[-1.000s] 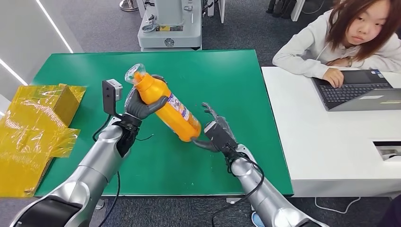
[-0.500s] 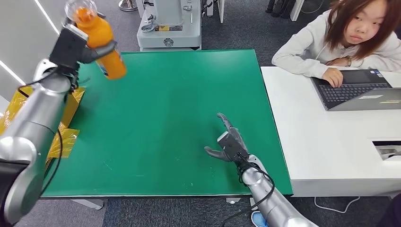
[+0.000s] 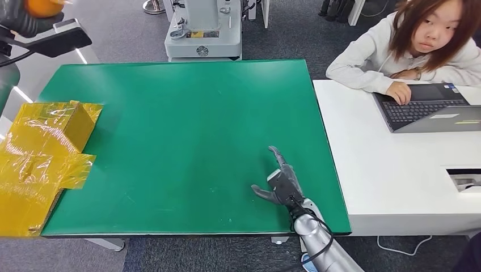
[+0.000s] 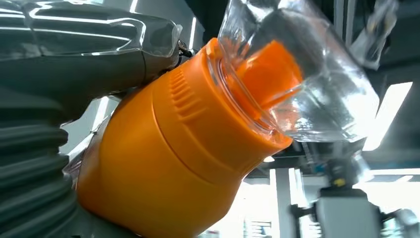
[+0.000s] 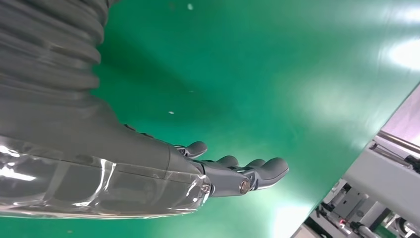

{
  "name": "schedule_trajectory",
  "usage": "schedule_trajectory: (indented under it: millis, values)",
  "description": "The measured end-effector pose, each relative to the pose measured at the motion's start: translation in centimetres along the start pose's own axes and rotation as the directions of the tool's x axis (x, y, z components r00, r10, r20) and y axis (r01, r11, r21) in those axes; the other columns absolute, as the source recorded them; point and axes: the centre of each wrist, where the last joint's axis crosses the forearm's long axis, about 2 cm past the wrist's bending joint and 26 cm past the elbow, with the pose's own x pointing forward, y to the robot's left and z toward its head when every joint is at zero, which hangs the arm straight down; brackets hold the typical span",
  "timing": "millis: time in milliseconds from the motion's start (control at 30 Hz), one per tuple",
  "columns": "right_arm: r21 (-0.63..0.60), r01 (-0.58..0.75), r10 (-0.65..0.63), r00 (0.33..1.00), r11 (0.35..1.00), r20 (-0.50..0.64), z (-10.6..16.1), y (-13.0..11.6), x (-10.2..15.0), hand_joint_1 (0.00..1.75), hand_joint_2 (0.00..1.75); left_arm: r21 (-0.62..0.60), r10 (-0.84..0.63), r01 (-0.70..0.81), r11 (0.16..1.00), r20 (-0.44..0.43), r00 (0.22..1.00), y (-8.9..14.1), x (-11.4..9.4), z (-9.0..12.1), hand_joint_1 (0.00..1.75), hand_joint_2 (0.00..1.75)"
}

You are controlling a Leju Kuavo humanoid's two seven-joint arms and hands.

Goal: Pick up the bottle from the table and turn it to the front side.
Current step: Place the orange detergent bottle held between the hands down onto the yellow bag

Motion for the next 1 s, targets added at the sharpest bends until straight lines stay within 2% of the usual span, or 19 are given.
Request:
schedule_trajectory:
  millis: [167,267,400,500,600,1000]
  values:
    - [-0.017,-0.004,0.003,1.000,1.000,-0.010,1.2,0.1,-0.3,0.00,1.75,-0.188,-0.269,0.266,0.945,0.011,0.963,-1.5,-1.4,1.8,1.75,1.75]
    - [-0.027,-0.010,0.010,1.000,1.000,-0.018,1.8,-0.1,-0.5,0.00,1.75,-0.304,-0.404,0.407,0.861,0.074,0.912,-2.4,-2.0,2.8,1.75,1.75]
    - [-0.043,-0.017,0.016,1.000,0.999,-0.025,2.3,-0.4,-0.6,0.00,1.75,-0.413,-0.507,0.526,0.743,0.165,0.846,-3.5,-2.6,3.9,1.75,1.75]
    - [-0.047,-0.019,0.018,1.000,0.999,-0.024,2.4,-0.6,-0.7,0.00,1.75,-0.486,-0.527,0.572,0.661,0.242,0.815,-4.7,-2.7,5.2,1.75,1.75]
    - [-0.045,-0.021,0.020,0.999,0.999,-0.025,2.5,-0.7,-0.7,0.00,1.75,-0.532,-0.509,0.582,0.615,0.297,0.808,-6.2,-2.5,6.8,1.75,1.75]
    - [-0.049,-0.023,0.022,0.999,0.999,-0.023,2.4,-1.3,-0.8,0.00,1.75,-0.644,-0.392,0.544,0.539,0.380,0.838,-11.9,-0.7,13.7,1.75,1.75]
